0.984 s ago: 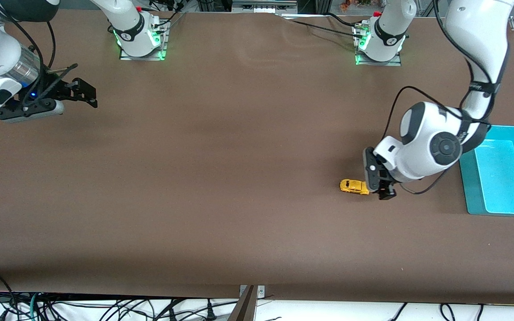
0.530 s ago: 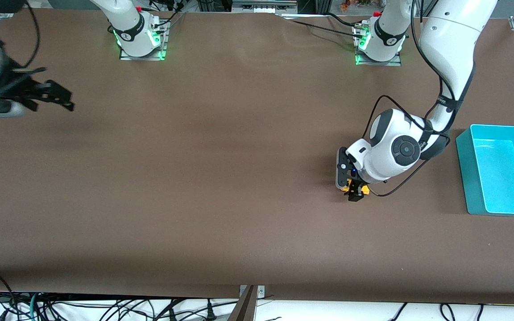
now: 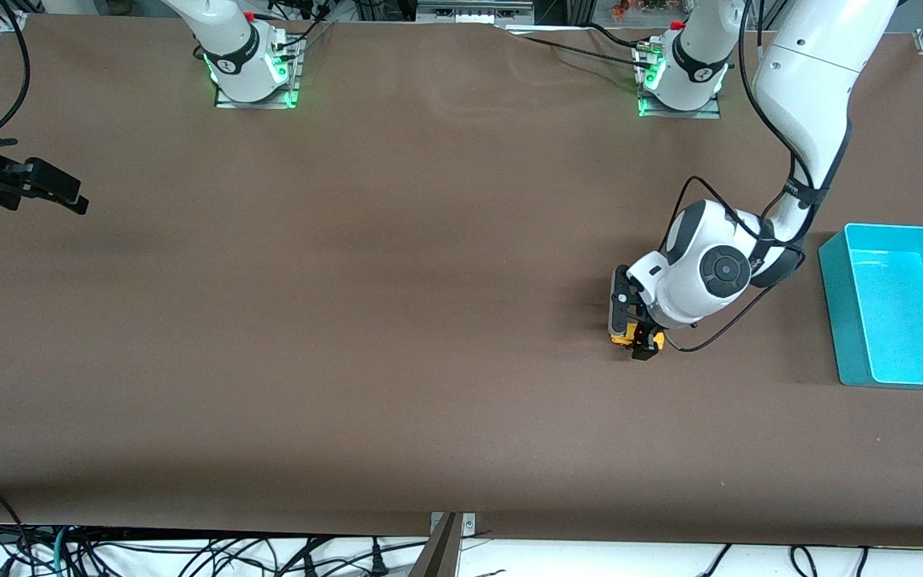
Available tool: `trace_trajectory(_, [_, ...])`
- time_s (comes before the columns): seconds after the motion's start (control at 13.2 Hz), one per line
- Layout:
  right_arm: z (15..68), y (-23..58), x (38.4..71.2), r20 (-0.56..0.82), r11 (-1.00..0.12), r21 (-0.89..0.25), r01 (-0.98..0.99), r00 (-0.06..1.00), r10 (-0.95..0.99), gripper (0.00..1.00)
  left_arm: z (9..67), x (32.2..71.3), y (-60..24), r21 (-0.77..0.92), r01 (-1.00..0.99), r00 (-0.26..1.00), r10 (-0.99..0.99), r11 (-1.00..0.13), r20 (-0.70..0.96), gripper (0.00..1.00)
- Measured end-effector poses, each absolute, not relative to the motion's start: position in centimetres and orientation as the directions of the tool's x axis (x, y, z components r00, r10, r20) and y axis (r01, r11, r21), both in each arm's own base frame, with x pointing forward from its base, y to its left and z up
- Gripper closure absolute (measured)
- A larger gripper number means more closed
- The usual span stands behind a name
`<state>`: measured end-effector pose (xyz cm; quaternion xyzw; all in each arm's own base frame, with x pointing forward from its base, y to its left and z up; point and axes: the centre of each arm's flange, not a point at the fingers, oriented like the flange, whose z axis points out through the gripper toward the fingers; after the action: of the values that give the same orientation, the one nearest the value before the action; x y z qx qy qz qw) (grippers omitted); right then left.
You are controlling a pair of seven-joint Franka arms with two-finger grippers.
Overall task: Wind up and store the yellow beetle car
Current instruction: 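Lower the left gripper and grasp the yellow car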
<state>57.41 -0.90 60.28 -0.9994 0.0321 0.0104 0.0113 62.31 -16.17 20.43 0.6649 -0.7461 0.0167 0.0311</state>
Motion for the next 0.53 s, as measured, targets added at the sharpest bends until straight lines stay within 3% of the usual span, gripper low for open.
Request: trace_trajectory(0.53, [60.0,-0.2,57.6,-0.033,-0.998,-0.023,-0.056,0.998,-0.055,0.0,20.1,62.5,-14.7,0.008,-0.995,-0.095,-0.994,0.095,0.056,0.0])
